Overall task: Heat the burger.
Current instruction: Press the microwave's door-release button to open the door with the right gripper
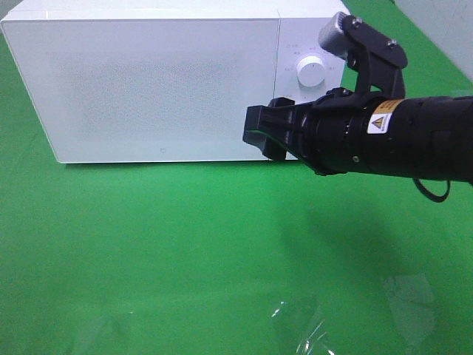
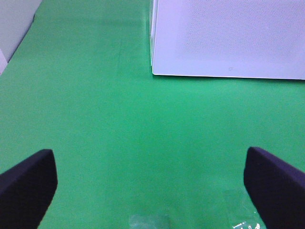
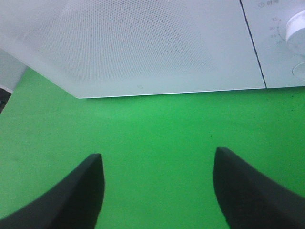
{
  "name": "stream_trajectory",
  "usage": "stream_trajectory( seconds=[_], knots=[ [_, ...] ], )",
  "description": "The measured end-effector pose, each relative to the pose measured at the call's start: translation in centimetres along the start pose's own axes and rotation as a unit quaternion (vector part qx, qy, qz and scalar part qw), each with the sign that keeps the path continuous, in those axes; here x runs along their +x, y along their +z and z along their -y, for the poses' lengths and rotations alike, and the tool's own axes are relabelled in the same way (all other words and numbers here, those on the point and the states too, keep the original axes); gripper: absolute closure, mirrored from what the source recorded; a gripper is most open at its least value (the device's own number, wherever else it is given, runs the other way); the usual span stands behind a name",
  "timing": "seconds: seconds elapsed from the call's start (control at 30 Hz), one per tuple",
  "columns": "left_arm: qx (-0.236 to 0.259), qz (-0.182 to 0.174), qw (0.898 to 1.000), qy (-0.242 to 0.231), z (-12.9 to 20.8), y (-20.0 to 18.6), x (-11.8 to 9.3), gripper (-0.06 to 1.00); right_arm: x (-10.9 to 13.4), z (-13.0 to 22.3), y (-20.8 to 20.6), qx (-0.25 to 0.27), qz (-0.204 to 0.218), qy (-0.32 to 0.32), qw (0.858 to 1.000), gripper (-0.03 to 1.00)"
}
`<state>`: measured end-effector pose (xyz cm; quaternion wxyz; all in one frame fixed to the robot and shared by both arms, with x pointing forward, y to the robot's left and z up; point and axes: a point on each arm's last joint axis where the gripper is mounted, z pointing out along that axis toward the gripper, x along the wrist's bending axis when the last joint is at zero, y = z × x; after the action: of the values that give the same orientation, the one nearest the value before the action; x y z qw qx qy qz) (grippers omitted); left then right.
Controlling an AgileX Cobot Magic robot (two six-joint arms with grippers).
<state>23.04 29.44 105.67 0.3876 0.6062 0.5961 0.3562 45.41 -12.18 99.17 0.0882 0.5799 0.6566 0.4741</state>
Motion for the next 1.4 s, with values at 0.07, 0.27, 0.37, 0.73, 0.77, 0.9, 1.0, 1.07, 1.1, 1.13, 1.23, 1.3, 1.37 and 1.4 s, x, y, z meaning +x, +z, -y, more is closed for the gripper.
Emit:
stream_trajectory(
  seconds=[0.07,0.27,0.37,0.73,0.77,0.9,1.0,1.07,1.1,1.13,1.23,1.3,1.37,1.4],
  knots=[
    [0.0,0.0,1.0,0.0,0.0,0.0,0.0,-0.04,0.0,-0.4,-1.9,0.019,0.003,-0.043,0.999,0.33],
    [0.0,0.0,1.0,0.0,0.0,0.0,0.0,-0.04,-0.3,-0.4,-4.2,0.055,0.023,-0.089,0.994,0.33],
    [0.0,0.0,1.0,0.0,0.0,0.0,0.0,-0.04,-0.5,-0.2,-6.0,0.082,0.039,-0.105,0.99,0.33],
    [0.0,0.0,1.0,0.0,0.0,0.0,0.0,-0.04,-0.6,-0.5,-12.3,0.076,0.043,-0.136,0.987,0.28],
    [0.0,0.0,1.0,0.0,0.0,0.0,0.0,-0.04,-0.7,-0.4,-13.4,0.076,0.044,-0.145,0.986,0.24],
    [0.0,0.0,1.0,0.0,0.0,0.0,0.0,-0.04,-0.9,-0.2,-14.7,0.078,0.049,-0.154,0.984,0.19],
    [0.0,0.0,1.0,0.0,0.0,0.0,0.0,-0.04,-1.4,0.2,-16.1,0.087,0.064,-0.167,0.98,0.18],
    [0.0,0.0,1.0,0.0,0.0,0.0,0.0,-0.04,-1.7,0.5,-17.0,0.092,0.073,-0.173,0.978,0.18],
    [0.0,0.0,1.0,0.0,0.0,0.0,0.0,-0.04,-1.7,0.5,-17.0,0.092,0.073,-0.173,0.978,0.18],
    [0.0,0.0,1.0,0.0,0.0,0.0,0.0,-0.04,-1.8,0.6,-17.3,0.093,0.076,-0.176,0.977,0.18],
    [0.0,0.0,1.0,0.0,0.0,0.0,0.0,-0.04,-2.4,1.0,-18.9,0.092,0.088,-0.181,0.975,0.19],
    [0.0,0.0,1.0,0.0,0.0,0.0,0.0,-0.04,-2.7,1.1,-19.5,0.091,0.097,-0.176,0.975,0.19],
    [0.0,0.0,1.0,0.0,0.0,0.0,0.0,-0.04,-2.9,1.1,-19.8,0.087,0.104,-0.169,0.976,0.2],
    [0.0,0.0,1.0,0.0,0.0,0.0,0.0,-0.04,-3.3,1.1,-20.4,0.077,0.116,-0.157,0.978,0.2]
  ],
)
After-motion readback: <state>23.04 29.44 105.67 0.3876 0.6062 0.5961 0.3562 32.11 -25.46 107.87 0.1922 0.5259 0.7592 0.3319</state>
